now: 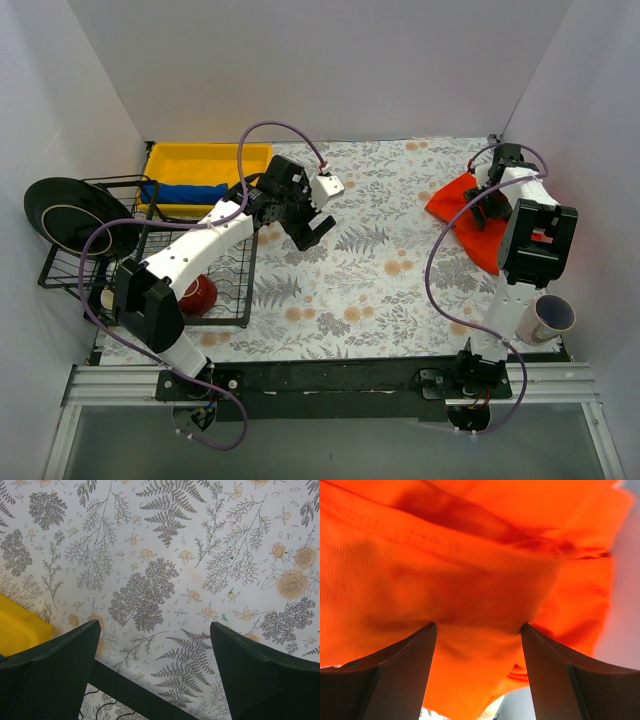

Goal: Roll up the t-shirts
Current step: Pick up the T-shirt at the corner of the board.

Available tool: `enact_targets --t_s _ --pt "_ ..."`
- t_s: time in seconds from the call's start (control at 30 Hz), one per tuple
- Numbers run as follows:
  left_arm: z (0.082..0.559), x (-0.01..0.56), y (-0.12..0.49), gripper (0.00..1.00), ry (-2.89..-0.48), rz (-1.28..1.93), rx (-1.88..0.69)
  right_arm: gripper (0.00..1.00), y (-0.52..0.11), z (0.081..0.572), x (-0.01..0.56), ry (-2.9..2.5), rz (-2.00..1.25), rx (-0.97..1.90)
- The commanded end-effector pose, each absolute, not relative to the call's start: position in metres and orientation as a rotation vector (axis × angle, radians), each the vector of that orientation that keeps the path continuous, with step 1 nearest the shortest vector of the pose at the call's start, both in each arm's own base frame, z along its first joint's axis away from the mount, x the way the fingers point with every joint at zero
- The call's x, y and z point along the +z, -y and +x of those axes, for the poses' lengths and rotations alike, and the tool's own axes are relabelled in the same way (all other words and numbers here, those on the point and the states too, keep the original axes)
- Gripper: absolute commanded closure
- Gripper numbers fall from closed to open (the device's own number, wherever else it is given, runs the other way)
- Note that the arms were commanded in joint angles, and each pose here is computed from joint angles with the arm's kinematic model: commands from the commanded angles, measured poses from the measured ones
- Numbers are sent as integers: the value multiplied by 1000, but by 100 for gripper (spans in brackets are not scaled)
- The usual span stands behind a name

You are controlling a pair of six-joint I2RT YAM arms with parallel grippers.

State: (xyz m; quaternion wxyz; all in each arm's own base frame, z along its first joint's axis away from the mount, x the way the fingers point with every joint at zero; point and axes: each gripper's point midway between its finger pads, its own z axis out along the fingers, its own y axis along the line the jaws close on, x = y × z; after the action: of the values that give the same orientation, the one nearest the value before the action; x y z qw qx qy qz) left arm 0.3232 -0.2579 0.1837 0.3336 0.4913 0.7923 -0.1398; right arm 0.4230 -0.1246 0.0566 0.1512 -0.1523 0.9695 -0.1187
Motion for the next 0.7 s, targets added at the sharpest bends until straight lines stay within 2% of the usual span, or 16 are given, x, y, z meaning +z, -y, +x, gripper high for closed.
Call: enact_targets --t_s 0.0,0.03,0.07,0.13,0.17,0.23,0.37,0.4,0.5,0.67 --pt "325 197 257 8 -2030 1293 -346 26 127 406 29 -2896 -438 -304" --pt "324 196 256 8 -2030 1295 -345 28 127 406 28 -2900 -439 -300" --pt "323 195 256 8 -2034 1297 -345 43 124 405 26 -2904 -452 -273" --pt "323 195 254 8 -2034 1297 -339 64 119 405 30 -2901 -454 -237" --pt "324 196 254 9 -2031 1296 -334 87 114 410 44 -2865 -458 -222" --pt "325 198 253 9 -2024 1290 -318 99 96 416 68 -2797 -517 -226" --pt "336 198 246 9 -2029 1234 -247 99 22 426 162 -2519 -701 -169" --pt "337 198 245 10 -2033 1219 -239 99 -13 428 184 -2430 -790 -140" --pt "350 206 240 10 -2032 1121 -218 99 -68 417 259 -2195 -850 -52" --pt "363 216 222 9 -2034 970 -177 99 -101 384 346 -1967 -838 96"
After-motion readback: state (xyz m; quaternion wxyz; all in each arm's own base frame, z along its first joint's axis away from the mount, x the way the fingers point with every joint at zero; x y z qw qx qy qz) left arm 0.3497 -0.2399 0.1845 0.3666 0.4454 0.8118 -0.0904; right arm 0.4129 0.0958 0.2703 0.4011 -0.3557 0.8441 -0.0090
